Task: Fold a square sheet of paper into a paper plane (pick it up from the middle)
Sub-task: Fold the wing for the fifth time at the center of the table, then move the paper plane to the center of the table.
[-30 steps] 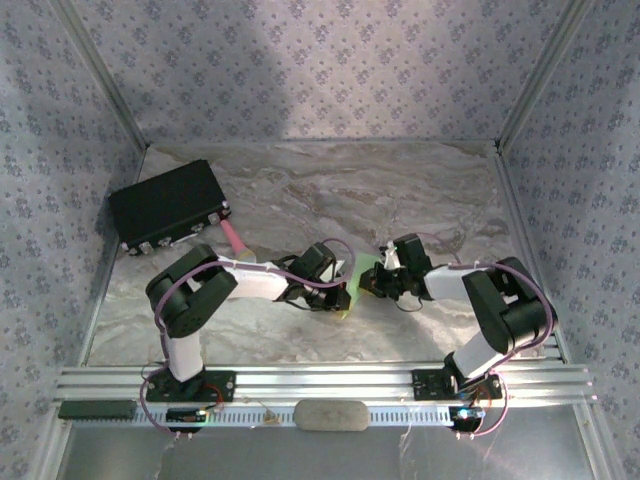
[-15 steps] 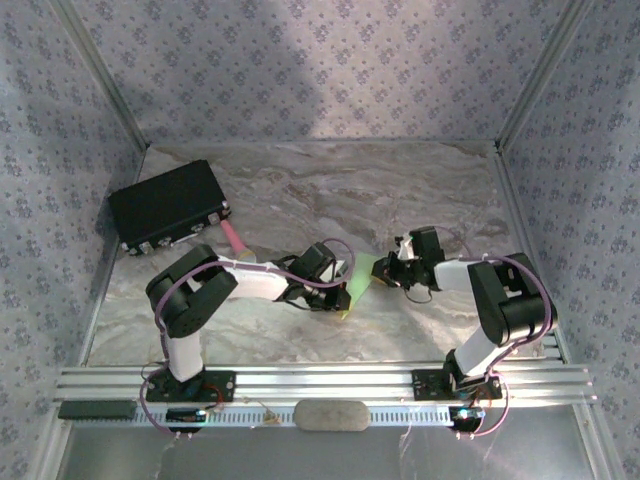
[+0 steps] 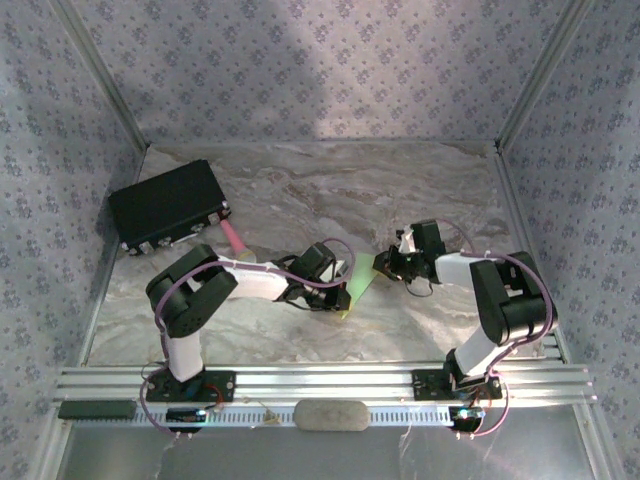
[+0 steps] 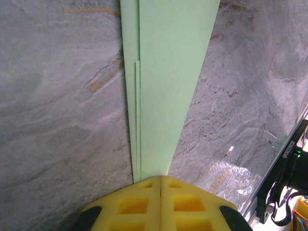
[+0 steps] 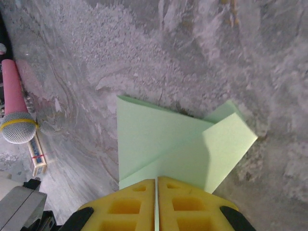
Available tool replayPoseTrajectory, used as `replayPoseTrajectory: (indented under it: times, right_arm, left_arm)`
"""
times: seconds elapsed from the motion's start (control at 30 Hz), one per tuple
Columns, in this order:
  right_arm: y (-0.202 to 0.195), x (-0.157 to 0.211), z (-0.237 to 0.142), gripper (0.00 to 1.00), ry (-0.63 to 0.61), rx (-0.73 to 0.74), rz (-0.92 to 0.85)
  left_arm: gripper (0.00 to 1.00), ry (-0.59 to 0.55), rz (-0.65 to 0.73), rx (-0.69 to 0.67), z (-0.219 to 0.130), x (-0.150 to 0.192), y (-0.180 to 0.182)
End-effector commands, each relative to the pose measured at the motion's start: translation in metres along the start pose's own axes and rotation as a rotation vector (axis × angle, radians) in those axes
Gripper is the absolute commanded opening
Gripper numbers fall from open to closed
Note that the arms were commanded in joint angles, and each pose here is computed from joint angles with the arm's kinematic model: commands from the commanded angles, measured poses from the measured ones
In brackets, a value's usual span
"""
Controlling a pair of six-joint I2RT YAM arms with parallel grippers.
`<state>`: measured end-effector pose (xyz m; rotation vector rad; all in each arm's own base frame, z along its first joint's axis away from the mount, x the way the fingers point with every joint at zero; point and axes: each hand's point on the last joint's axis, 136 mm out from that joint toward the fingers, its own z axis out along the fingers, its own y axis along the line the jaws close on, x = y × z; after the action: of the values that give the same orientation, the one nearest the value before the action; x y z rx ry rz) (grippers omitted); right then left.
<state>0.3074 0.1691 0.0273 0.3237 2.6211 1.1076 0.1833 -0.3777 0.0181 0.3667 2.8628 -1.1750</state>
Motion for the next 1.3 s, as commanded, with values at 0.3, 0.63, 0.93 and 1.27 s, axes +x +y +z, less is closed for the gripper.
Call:
replayPoseTrajectory:
  times: [0.3, 0.63, 0.93, 1.27]
  right_arm:
    - [-0.027, -0.039, -0.002, 0.1, -0.047, 0.047, 0.072]
    - [-0.018, -0.059, -0.02, 0.1, -0.111, -0.04, 0.089]
    - [-0.002, -0.045, -0.047, 0.1, -0.156, -0.054, 0.092]
    - [-0.001, 0.022, -0.047, 0.16, -0.115, 0.005, 0.063]
  left_arm:
    - [0.0, 0.118, -0.095, -0.164, 0.01, 0.042, 0.056]
    - [0.0, 0.106, -0.129, -0.133, 0.011, 0.046, 0.056]
    - [0.0, 0.067, -0.162, -0.071, 0.013, 0.048, 0.036]
    - [0.15, -0.072, -0.047, 0.025, -0.028, 0.021, -0.025]
